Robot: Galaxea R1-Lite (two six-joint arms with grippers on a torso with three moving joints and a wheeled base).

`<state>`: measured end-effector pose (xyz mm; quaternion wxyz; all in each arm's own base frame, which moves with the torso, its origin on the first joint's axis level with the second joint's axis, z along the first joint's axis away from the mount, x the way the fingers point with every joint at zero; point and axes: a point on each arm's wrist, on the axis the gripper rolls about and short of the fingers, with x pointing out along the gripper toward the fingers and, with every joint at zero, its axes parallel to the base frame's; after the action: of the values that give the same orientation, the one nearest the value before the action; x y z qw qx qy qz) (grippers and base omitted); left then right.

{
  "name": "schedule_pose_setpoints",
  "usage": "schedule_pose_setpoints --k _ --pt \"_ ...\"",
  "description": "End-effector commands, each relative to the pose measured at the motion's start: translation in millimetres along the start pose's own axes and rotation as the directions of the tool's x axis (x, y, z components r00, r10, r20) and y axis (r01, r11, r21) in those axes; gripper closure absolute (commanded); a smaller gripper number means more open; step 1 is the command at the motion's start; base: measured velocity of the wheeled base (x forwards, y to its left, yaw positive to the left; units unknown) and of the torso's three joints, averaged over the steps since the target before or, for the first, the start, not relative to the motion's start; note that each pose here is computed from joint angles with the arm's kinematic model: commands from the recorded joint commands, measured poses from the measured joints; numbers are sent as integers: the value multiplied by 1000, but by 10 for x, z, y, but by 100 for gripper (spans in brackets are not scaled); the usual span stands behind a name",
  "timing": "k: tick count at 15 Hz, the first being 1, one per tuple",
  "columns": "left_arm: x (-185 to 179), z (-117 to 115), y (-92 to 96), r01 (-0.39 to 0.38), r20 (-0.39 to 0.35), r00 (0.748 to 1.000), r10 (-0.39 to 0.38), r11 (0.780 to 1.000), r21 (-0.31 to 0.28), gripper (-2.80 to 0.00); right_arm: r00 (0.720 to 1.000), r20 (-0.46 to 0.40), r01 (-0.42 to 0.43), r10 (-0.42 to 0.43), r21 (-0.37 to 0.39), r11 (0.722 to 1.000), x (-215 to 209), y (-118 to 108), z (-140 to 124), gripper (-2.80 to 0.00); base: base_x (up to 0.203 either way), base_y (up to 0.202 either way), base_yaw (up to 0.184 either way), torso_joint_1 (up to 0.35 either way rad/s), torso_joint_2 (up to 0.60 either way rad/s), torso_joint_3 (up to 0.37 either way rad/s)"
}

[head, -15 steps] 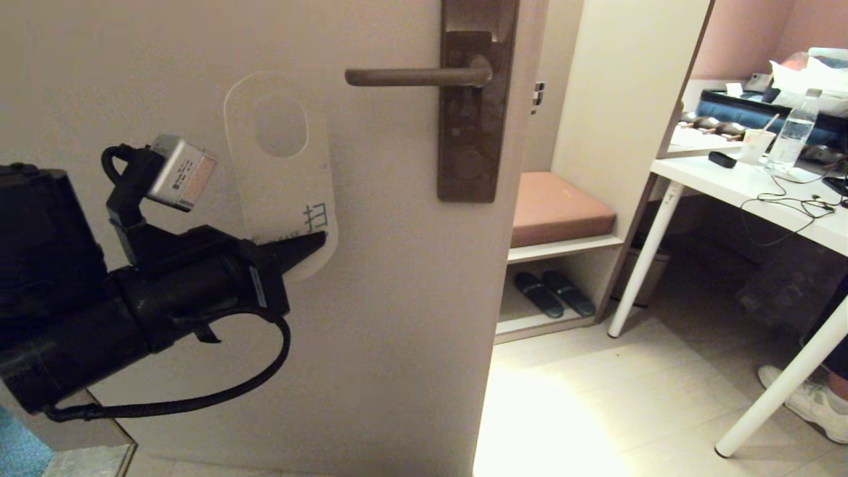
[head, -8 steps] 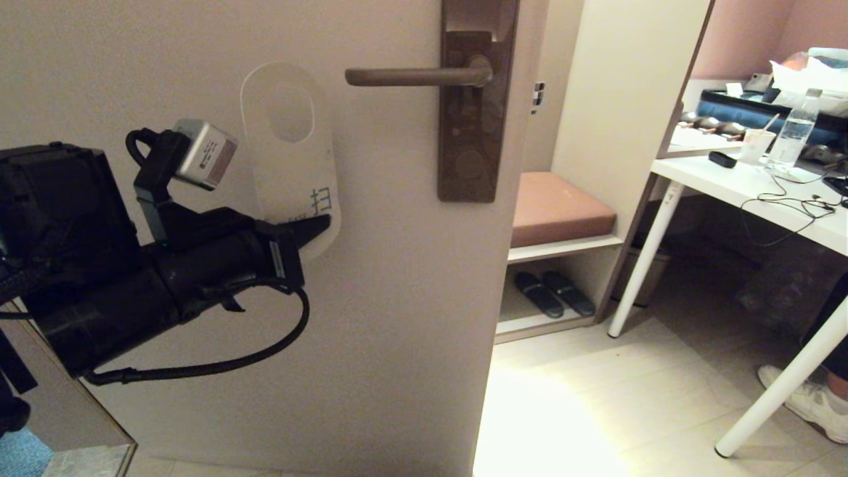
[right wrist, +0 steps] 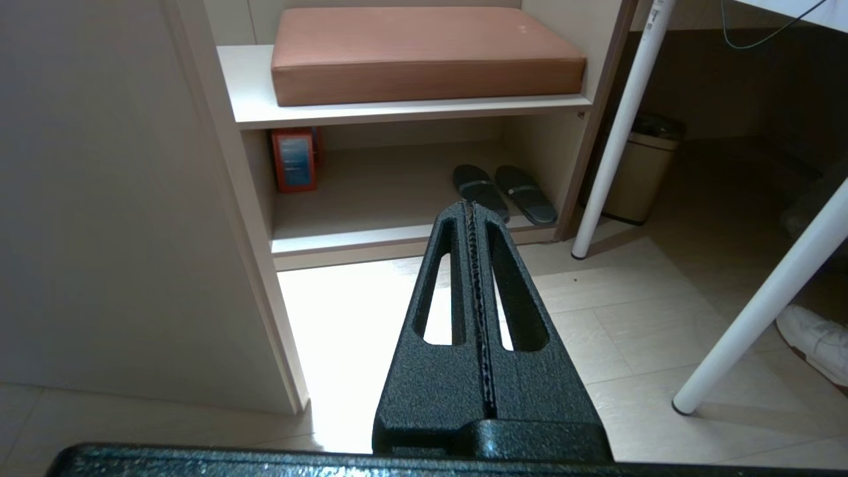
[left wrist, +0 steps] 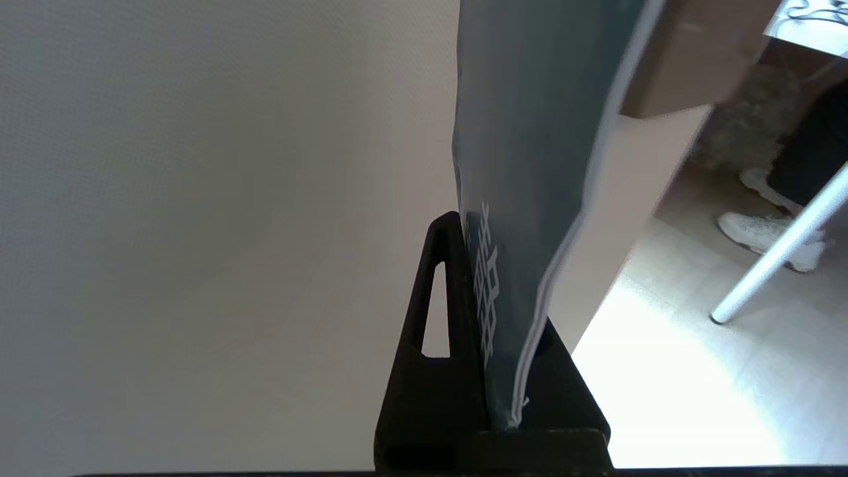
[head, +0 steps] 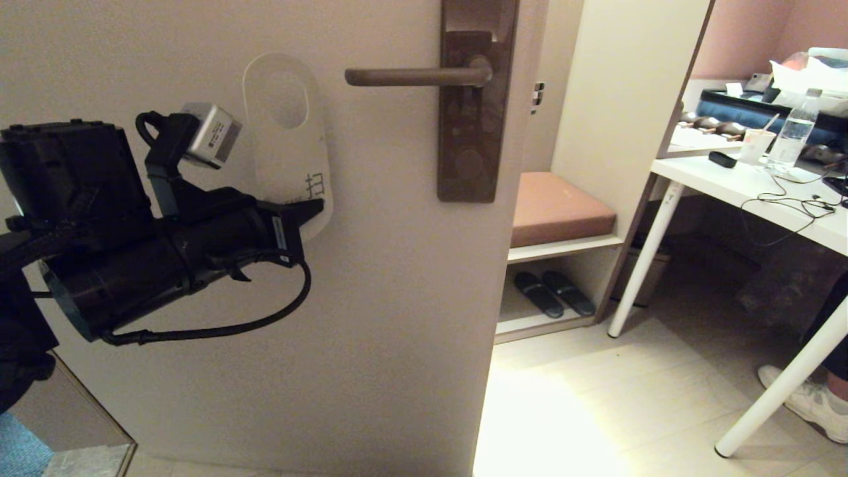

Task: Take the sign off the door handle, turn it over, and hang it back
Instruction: Hang the sign back with the other side facing out

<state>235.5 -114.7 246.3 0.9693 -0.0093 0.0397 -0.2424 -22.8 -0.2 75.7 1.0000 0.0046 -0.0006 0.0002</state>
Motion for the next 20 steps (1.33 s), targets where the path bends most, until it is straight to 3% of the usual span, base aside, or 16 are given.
schedule_pose_setpoints --k 1,13,20 --pt "9 42 45 -16 15 1000 16 1000 -1 0 1000 0 -1 1 0 1000 0 0 0 0 0 0 0 0 0 0" --pt "155 175 48 -68 29 997 67 998 19 0 1000 0 -1 1 0 1000 0 0 0 0 0 0 0 0 0 0" --pt "241 205 -91 -37 37 999 36 999 25 0 1000 0 -1 1 0 1000 0 0 0 0 0 0 0 0 0 0"
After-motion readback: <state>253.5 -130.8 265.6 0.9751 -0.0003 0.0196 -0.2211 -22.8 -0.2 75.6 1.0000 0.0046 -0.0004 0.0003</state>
